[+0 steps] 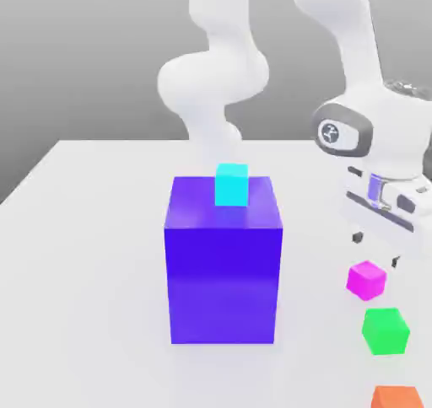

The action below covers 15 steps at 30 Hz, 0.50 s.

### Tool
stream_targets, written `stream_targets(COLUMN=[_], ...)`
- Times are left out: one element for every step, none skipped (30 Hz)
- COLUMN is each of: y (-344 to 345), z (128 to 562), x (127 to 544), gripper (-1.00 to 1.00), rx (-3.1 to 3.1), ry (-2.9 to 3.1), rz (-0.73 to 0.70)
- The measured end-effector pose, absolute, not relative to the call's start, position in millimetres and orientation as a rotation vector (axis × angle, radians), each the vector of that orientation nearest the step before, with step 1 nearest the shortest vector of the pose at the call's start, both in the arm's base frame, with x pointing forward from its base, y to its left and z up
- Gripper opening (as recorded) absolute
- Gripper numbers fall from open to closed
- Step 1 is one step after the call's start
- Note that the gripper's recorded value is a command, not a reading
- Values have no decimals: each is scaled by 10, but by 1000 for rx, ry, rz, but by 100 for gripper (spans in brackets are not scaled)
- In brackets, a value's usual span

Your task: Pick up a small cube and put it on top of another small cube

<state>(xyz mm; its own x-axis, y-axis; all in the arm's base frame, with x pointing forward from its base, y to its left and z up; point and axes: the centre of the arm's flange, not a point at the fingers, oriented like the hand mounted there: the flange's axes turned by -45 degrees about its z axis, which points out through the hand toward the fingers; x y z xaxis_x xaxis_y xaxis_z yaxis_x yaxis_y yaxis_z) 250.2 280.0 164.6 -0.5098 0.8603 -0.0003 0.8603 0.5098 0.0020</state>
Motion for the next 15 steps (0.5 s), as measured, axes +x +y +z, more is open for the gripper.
stream_targets(y=[2798,2795,2791,2786,2786,2786,2785,2785,2784,2782,2784,2788,2791,2793,2794], z=[1551,1456,1360,1292,1292,1292,1291,1291,1290,1256,1287,1350,1429,1515,1605], x=[2501,2498,2493,2488,2488,2488,2488,2487,2486,2484,2487,2491,2494,2497,2497], gripper=[0,0,0,-100,-100,-100,-100,-100,-100,-100,-100,-100,-100,-100,-100], rx=[1553,1553,1553,1553,1553,1553,1553,1553,1553,1553,1553,1552,1552,1552,1552], ry=[2729,2730,2731,2731,2731,2731,2731,2731,2731,2731,2731,2731,2731,2731,2731], rz=[1,0,0,0,0,0,-1,-2,-4,-3,-3,-3,-3,-3,-3])
